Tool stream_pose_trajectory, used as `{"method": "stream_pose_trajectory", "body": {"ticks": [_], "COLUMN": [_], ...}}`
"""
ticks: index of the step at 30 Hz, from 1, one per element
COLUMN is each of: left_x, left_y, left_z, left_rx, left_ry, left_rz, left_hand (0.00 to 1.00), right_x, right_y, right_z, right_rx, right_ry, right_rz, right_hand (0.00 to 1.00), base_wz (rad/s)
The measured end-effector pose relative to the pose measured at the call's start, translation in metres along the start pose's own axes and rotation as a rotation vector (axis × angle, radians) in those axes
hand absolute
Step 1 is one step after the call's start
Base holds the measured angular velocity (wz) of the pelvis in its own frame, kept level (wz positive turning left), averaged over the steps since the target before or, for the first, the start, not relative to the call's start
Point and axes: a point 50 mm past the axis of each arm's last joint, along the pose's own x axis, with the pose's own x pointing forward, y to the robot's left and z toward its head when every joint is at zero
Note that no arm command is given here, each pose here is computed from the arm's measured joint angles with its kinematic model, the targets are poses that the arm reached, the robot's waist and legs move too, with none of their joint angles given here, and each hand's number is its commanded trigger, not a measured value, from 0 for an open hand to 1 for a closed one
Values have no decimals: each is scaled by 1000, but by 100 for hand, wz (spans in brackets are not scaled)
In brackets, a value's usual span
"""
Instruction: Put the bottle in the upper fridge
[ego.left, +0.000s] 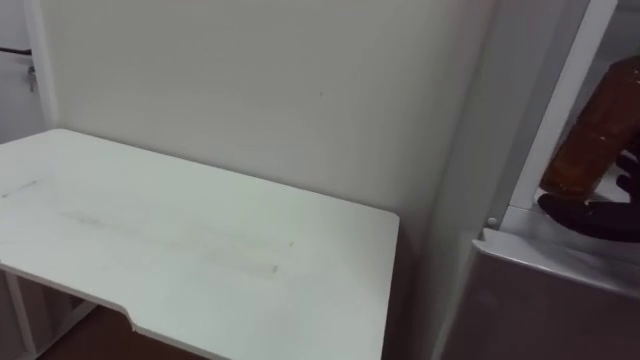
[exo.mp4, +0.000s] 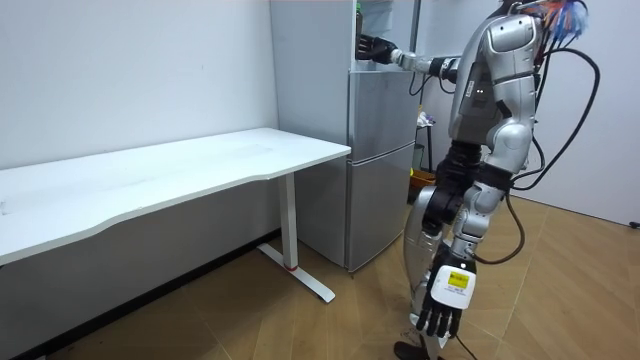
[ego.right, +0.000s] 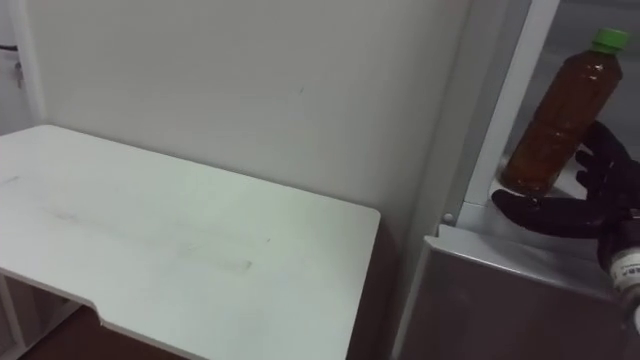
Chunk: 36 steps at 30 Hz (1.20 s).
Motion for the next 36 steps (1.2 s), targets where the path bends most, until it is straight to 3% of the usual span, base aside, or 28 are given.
{"method": "stream_pose_trajectory", "body": {"ticks": [21,31,36], "left_x": [-3,-7,-7], "left_y": [-10,-18,-18], "left_z": [-10,-20,-20], "left_rx": [-21,-51,-51], "left_ry": [13,37,31], "left_rz": [-26,-26,-8], "left_hand": [0,0,0], "right_x": [-10,-24,-41], "right_y": [17,-10,-8], "right_z": [0,6,3], "right_rx": [75,187,227], "right_ry": [-24,-68,-85], "right_rz": [-32,-265,-312], "right_hand": [0,0,0], "base_wz": [-1,-5,-4]}}
